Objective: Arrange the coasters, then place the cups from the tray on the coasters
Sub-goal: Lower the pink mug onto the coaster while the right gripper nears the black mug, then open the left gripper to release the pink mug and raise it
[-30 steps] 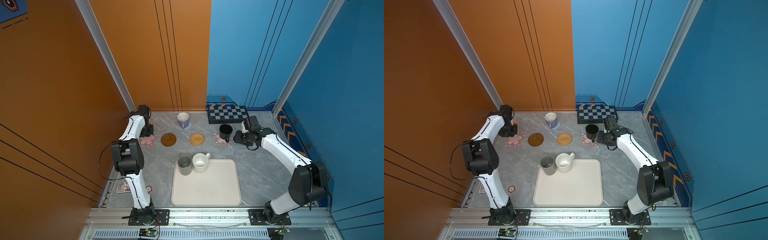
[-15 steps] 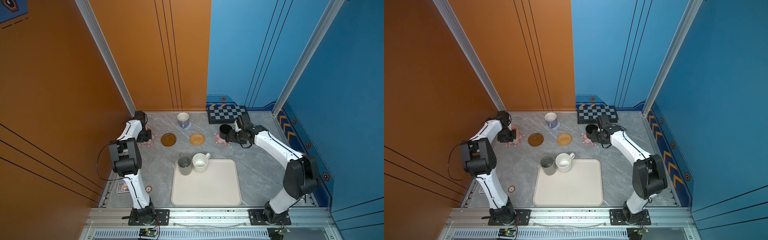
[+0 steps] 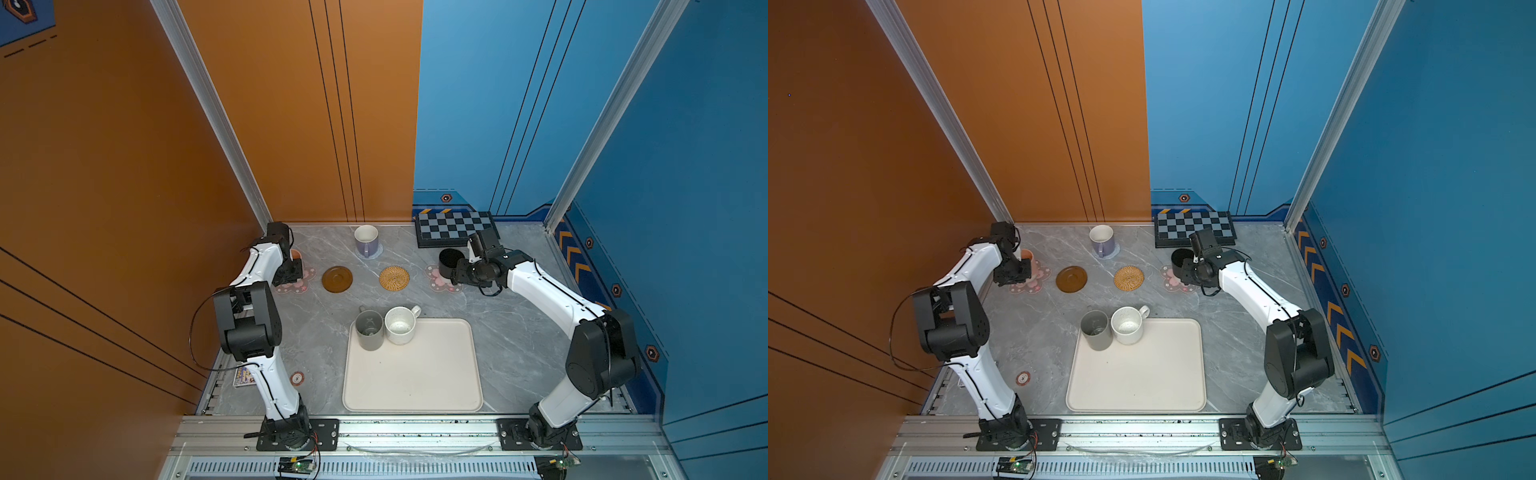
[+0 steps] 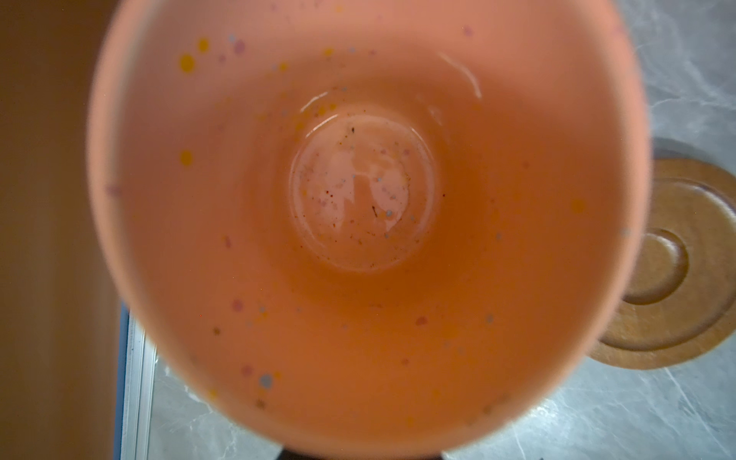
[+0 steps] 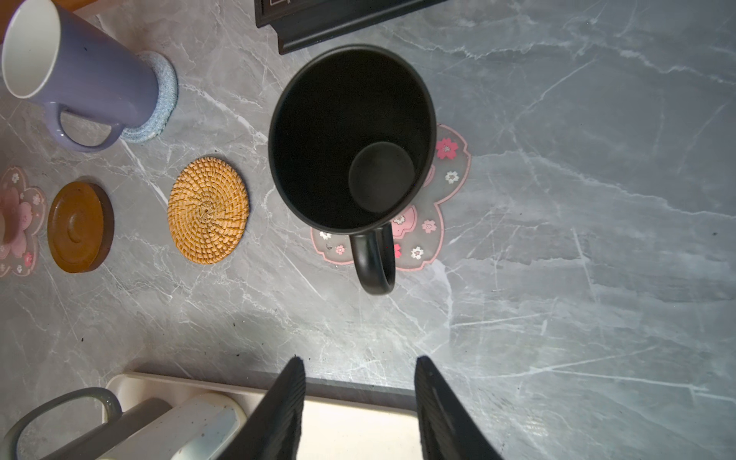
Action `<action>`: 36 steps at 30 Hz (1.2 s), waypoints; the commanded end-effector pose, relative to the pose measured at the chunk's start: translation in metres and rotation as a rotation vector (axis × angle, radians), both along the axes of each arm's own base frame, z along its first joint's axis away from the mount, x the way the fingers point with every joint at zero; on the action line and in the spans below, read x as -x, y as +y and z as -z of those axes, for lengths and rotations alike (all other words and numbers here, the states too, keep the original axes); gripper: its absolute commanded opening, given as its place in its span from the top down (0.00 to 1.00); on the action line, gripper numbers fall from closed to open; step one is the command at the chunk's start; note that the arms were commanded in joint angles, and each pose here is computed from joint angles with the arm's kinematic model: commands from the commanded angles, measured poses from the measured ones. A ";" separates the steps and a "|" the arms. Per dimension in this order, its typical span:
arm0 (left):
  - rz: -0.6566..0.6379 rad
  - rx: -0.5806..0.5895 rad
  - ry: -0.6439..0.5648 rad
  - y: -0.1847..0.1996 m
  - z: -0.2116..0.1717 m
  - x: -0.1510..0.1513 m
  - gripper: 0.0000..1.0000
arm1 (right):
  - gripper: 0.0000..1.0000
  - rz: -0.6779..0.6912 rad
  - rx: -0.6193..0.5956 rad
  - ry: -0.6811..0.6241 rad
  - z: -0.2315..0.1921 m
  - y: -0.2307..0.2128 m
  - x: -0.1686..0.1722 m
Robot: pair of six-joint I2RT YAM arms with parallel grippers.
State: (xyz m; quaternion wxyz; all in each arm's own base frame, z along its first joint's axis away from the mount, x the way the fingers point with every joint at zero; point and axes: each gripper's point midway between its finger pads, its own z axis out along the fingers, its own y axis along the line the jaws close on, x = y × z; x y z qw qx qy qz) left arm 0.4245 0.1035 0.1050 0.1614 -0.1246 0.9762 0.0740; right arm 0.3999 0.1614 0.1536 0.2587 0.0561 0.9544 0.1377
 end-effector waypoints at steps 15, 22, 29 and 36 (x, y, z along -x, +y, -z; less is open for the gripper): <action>-0.009 -0.014 -0.164 0.009 -0.020 -0.025 1.00 | 0.53 0.007 0.022 -0.034 -0.007 0.009 -0.007; -0.007 -0.012 -0.131 0.009 -0.002 -0.025 1.00 | 0.53 -0.002 0.023 -0.029 -0.005 0.012 -0.006; -0.028 -0.004 -0.096 0.008 0.016 -0.016 1.00 | 0.53 -0.001 0.026 -0.029 -0.005 0.012 -0.006; -0.070 -0.010 -0.059 0.010 0.032 -0.008 1.00 | 0.53 0.006 0.015 -0.007 -0.001 0.014 -0.006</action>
